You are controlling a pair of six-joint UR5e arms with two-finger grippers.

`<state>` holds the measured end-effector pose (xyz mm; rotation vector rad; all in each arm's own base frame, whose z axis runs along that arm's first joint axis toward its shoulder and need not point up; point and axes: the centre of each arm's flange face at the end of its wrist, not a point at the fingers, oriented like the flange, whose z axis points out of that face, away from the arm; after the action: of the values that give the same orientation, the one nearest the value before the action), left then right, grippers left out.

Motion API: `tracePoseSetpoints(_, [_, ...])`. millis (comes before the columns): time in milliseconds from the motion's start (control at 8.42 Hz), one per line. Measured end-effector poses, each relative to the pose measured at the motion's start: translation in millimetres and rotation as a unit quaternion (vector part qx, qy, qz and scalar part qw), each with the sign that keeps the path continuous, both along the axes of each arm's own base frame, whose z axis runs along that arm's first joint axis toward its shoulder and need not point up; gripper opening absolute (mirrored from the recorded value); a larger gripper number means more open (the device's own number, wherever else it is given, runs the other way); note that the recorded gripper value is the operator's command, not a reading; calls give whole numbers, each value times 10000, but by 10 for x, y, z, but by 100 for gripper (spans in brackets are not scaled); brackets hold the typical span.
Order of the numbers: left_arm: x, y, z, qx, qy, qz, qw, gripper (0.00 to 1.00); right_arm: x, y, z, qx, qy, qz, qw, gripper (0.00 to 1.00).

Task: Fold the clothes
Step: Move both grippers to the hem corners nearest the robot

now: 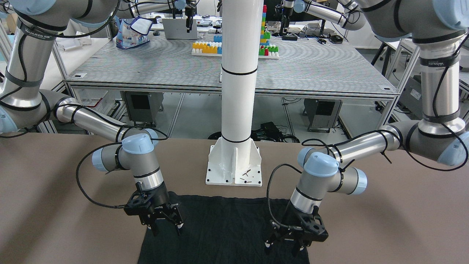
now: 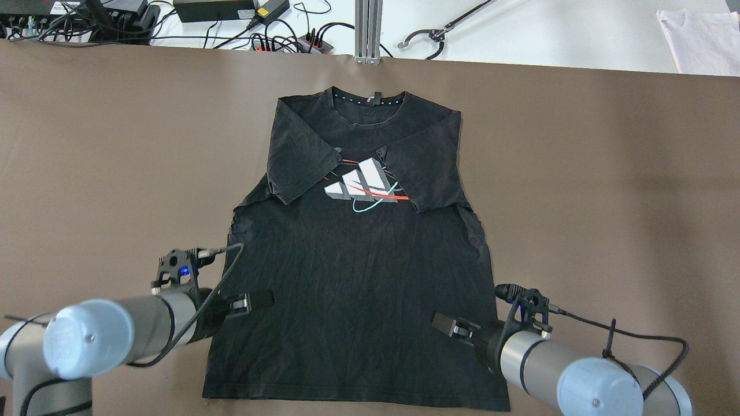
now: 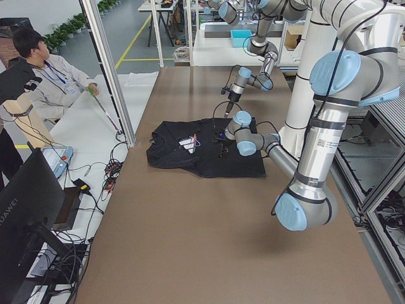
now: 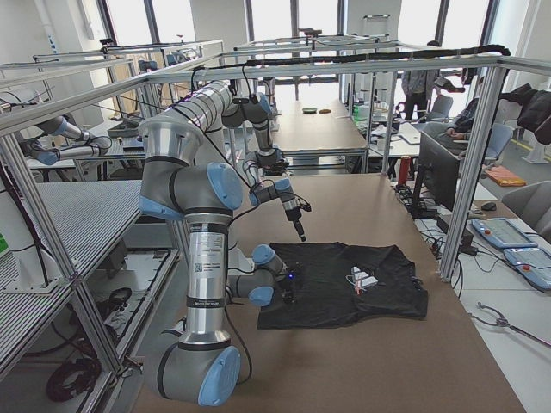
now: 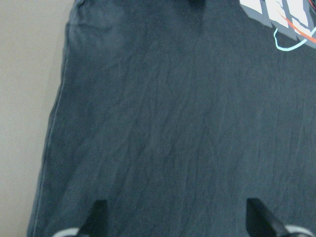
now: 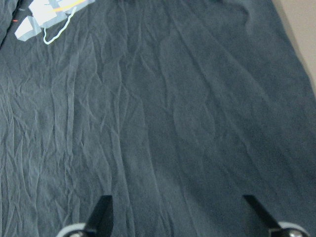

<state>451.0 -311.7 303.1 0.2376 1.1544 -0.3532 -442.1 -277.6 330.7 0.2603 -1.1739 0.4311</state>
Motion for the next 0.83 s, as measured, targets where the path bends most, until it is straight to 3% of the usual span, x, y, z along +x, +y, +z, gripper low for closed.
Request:
tracePoseSetpoints(238, [41,654,388,-65,179,86,9998,100,99,428,113,-98,-33,-8,9999,93])
tracePoseSetpoints(594, [58,1131,756,-223,11,284,9993,100,206,565,247,-172,74,-19,9998,93])
tracePoseSetpoints(713, [51,1213,838,-241,-68,357,9990,91,209,571,261,-177,88,-22,9998,93])
tracePoseSetpoints(832, [51,1277,892,-247,-123,414,9988,57,209,573,267,-180,94,-24,9998,94])
